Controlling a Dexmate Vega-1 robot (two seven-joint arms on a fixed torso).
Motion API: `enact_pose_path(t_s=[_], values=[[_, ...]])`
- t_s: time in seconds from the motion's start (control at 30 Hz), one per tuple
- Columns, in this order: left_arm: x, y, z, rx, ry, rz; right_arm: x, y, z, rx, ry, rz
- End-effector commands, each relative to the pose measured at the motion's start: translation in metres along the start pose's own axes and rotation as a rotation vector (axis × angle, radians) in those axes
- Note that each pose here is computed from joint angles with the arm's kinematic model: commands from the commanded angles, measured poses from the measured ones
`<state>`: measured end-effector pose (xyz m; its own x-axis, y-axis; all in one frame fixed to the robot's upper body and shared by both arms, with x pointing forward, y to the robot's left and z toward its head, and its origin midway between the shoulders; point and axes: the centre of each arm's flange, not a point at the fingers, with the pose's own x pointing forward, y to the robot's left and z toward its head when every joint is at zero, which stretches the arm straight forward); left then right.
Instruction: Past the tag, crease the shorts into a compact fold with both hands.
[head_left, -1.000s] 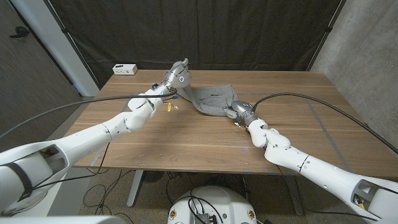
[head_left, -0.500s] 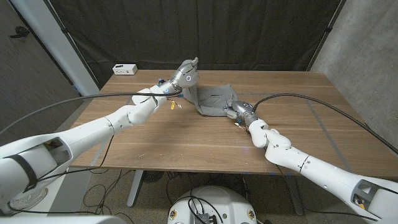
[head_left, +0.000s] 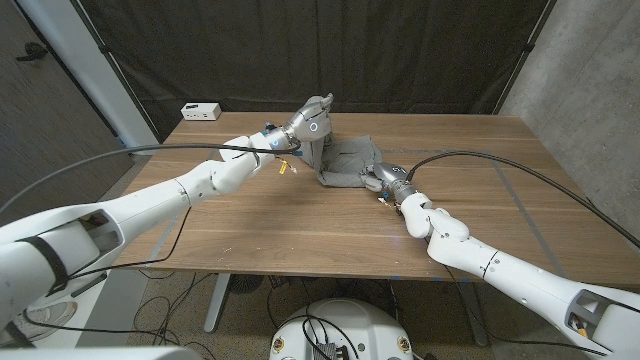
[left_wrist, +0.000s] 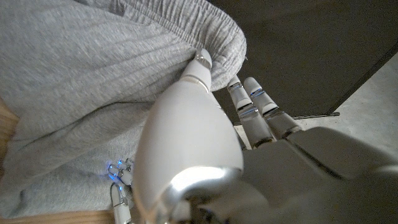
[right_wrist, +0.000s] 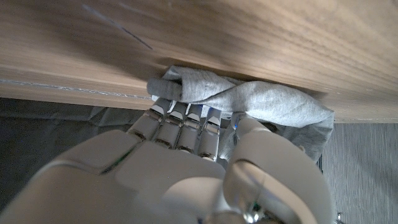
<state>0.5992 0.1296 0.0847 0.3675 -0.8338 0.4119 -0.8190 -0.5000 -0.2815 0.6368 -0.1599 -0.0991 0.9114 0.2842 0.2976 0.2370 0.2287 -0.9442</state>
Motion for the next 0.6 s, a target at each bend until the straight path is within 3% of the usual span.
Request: enact_pose_path(t_s=[0.03, 0.6], values=[[0.024, 0.008, 0.004, 0.004, -0.038, 0.074, -0.004, 0.003, -0.006, 0.015, 0.007, 0.005], [0.055, 0.019, 0.014, -0.025, -0.100, 0.166, -0.012, 0.006, -0.012, 0.027, 0.025, 0.014]])
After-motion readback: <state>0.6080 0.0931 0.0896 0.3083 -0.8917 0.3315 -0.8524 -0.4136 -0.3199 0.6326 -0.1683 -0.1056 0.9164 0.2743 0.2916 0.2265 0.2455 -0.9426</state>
